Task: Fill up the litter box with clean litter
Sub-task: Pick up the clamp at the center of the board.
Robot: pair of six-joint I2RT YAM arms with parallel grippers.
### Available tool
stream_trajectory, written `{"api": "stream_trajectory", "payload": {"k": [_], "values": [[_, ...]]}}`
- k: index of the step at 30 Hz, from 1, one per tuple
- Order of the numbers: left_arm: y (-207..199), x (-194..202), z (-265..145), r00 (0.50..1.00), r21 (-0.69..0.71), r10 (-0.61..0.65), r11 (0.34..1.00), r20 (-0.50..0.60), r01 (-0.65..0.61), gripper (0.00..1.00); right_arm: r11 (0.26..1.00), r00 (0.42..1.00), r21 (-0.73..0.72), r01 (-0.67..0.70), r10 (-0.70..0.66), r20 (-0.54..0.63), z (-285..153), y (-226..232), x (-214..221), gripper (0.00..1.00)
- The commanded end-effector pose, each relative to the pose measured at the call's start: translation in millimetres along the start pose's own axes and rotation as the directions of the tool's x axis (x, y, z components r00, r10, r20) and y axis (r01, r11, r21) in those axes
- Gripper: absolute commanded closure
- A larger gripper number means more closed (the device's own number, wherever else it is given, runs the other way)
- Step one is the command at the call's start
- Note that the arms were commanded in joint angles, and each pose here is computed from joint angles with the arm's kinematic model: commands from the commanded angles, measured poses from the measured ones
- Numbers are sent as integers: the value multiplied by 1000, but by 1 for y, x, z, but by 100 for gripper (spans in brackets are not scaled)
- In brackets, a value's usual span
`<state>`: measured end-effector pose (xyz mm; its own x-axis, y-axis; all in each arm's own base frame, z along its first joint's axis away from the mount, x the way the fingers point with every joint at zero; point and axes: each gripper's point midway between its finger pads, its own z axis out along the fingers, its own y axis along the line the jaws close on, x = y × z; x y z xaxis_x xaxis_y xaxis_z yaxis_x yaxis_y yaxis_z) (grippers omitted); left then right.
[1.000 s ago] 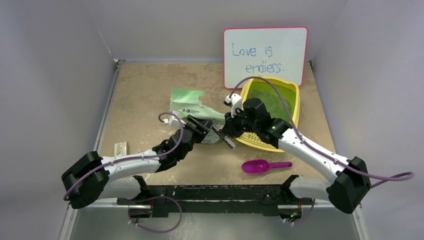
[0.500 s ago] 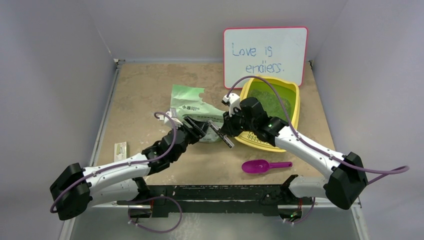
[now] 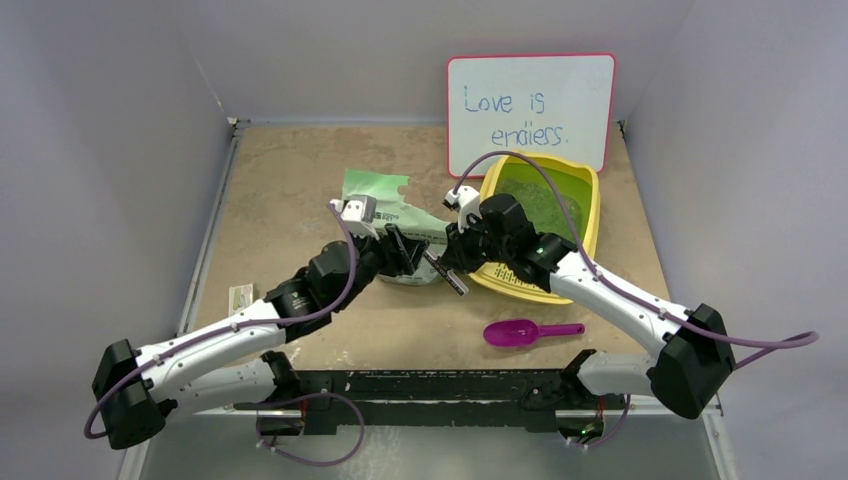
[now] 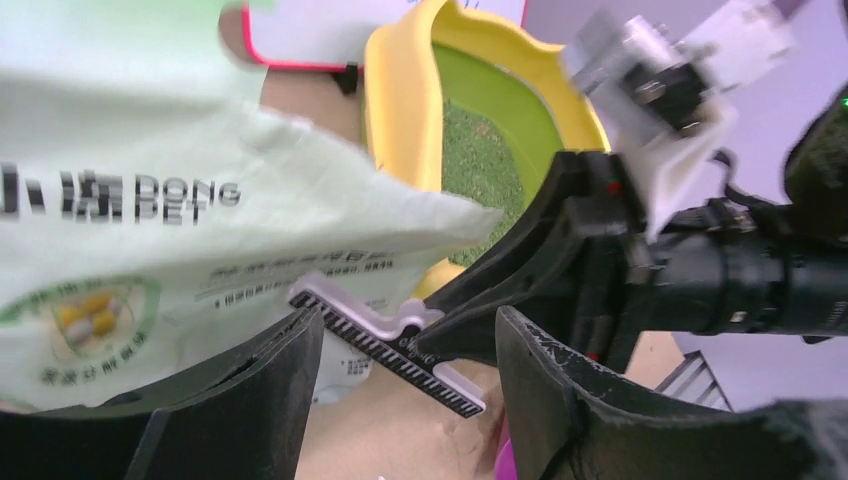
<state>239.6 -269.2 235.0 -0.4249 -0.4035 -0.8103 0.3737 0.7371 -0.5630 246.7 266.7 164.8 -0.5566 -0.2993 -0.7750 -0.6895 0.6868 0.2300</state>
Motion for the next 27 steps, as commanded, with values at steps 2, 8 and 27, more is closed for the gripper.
{"api": "stream_trajectory", "payload": {"k": [2,8,27], "values": [[-12,-47,-13,941,1,338,941,10,-338,32,1000,996,20,16,-18,84,-5,0,-32,100],[0,-58,-21,719,27,685,726,-121,-687,28,1000,996,22,15,-17,82,-6,-1,-30,100],[28,-39,-7,41,410,999,51,-32,-911,21,1000,996,18,16,-17,87,-9,0,-30,100]]}}
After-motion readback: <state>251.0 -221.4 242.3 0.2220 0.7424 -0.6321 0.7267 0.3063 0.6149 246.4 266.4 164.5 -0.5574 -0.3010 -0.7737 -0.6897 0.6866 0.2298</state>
